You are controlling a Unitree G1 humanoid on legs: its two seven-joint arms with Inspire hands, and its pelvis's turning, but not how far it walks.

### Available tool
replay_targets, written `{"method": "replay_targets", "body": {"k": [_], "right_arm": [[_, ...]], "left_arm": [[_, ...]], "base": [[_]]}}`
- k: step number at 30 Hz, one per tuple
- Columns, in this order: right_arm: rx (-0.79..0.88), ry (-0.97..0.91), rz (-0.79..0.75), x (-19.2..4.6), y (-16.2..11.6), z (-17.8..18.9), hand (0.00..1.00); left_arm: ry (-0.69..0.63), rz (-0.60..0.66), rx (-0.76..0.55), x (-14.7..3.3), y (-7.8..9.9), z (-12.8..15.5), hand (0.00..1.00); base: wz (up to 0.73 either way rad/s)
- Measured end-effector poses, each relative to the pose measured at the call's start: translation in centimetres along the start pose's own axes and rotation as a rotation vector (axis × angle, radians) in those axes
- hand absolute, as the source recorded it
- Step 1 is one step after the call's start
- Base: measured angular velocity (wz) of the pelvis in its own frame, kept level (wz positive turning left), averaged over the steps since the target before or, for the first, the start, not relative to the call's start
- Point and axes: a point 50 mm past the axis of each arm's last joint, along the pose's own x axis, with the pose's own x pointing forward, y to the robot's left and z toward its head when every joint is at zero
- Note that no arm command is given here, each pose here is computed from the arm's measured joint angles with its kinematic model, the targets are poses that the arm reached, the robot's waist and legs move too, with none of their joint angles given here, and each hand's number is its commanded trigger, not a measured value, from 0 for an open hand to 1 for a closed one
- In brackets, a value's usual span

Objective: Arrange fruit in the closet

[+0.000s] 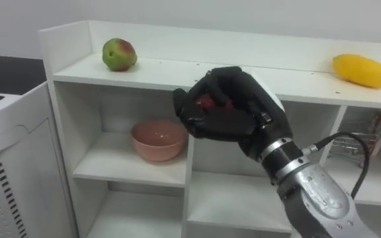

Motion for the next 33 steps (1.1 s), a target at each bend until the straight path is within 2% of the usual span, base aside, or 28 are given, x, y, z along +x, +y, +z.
{"method": "replay_targets", "body": {"k": [2,4,7,10,13,16,20,28,33], "right_arm": [[0.110,0.042,-0.022,-0.5,0.2,-1.8,1.00],[0.287,0.121,-0.085,-1.4,0.3,-5.2,1.00],[0.398,0.234,-0.188,-2.7,0.0,-9.0,1.00],[0.462,0.301,-0.264,-3.7,-0.8,-11.1,1.00],[0.576,0.420,-0.428,-6.0,-1.8,-14.7,1.00],[0.673,0.476,-0.569,-7.5,-2.4,-16.6,1.00],[0.824,0.455,-0.734,-8.8,-3.7,-17.7,1.00],[0.970,0.299,-0.812,-6.0,-6.2,-15.5,1.00],[1.057,0.200,-0.894,-5.7,-7.9,-14.6,1.00]], "left_arm": [[0.007,-0.008,0.028,0.0,-0.4,-0.2,0.00],[0.004,-0.018,0.050,-0.1,-0.9,0.1,0.00],[-0.026,-0.028,0.023,0.0,-1.1,1.4,0.00],[-0.039,-0.037,0.021,0.2,-1.2,2.6,0.00],[-0.059,-0.029,0.004,0.3,-1.0,3.8,0.00],[-0.082,-0.009,-0.048,0.3,-0.8,4.7,0.00],[-0.066,-0.033,-0.106,0.2,-1.4,4.6,0.00],[-0.096,-0.028,-0.155,0.0,-1.5,5.6,0.00],[-0.116,-0.045,-0.159,-0.2,-2.0,6.1,0.00]], "base": [[0.00],[0.02],[0.07],[0.00],[0.02],[0.02],[0.00],[0.03],[0.09]]}}
